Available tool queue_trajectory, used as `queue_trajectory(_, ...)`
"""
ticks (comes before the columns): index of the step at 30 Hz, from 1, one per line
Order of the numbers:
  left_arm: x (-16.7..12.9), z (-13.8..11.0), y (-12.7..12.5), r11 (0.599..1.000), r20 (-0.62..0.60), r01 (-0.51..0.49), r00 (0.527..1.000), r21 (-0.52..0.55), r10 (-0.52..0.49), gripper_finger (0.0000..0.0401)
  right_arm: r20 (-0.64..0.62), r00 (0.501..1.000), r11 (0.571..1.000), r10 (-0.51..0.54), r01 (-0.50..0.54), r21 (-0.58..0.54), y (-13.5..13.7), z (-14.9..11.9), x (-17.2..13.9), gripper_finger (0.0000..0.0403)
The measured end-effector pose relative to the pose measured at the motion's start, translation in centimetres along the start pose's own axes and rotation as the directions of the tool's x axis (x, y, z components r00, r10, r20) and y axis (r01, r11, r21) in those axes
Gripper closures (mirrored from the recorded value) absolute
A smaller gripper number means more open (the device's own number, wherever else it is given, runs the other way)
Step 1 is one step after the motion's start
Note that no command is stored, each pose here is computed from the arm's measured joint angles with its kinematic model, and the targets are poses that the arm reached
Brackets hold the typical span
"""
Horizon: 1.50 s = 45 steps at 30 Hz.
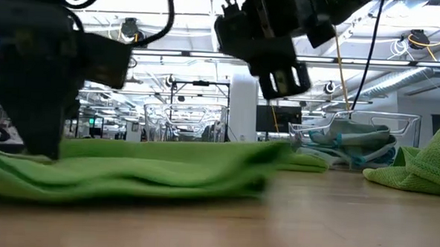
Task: Fold microfiber towels
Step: Fold the bottom left green microfiber towel
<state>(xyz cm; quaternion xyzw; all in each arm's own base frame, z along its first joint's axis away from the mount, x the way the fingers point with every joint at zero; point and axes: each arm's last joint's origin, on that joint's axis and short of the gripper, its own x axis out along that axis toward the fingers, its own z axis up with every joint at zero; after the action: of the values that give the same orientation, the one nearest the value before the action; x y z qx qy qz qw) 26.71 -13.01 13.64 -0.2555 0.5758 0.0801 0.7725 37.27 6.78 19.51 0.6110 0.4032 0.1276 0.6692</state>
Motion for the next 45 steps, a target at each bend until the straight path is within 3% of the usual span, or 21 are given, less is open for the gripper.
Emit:
queue_trajectory(9,-4.4,-0.2,0.9,0.989,0.056,-0.117,0.992,0.091,0.113,0.0396,0.291,0.952,0.96,0.093,-0.008,-0.28,4.1,1.7,-6.7,0.0177)
queue_trajectory(13,-6.3,0.0,0.7,0.973,0.08,-0.169,0.984,0.156,0.158,0.0396,0.386,0.913,0.901,0.134,0.05,-0.432,5.7,1.4,-9.0,0.0177)
queue_trajectory(16,-7.5,0.6,0.1,0.96,0.106,-0.183,0.981,0.21,0.163,0.0396,0.399,0.909,0.876,0.119,0.093,-0.473,6.4,1.6,-9.8,0.0177)
queue_trajectory(20,-8.8,1.4,-0.9,0.945,0.162,-0.196,0.974,0.261,0.157,0.0396,0.39,0.921,0.85,0.019,0.19,-0.49,5.6,1.9,-9.6,0.0177)
queue_trajectory(27,-12.2,2.8,-2.0,0.913,0.203,-0.259,0.958,0.314,0.202,0.0396,0.377,0.926,0.813,0.0,0.219,-0.539,5.6,1.6,-9.4,0.0177)
queue_trajectory(35,-16.2,5.1,-2.7,0.934,0.247,-0.238,0.954,0.265,0.173,0.0396,0.401,0.916,0.723,0.02,0.264,-0.638,9.5,1.7,-10.6,0.0177)
queue_trajectory(41,-19.3,6.7,-3.1,0.95,0.301,-0.203,0.945,0.235,0.127,0.0397,0.43,0.902,0.625,0.02,0.325,-0.71,11.5,1.6,-11.5,0.0174)
queue_trajectory(45,-21.4,7.8,-3.4,0.963,0.347,-0.16,0.935,0.216,0.077,0.0397,0.432,0.901,0.601,0.044,0.321,-0.732,12.1,1.6,-11.6,0.0153)
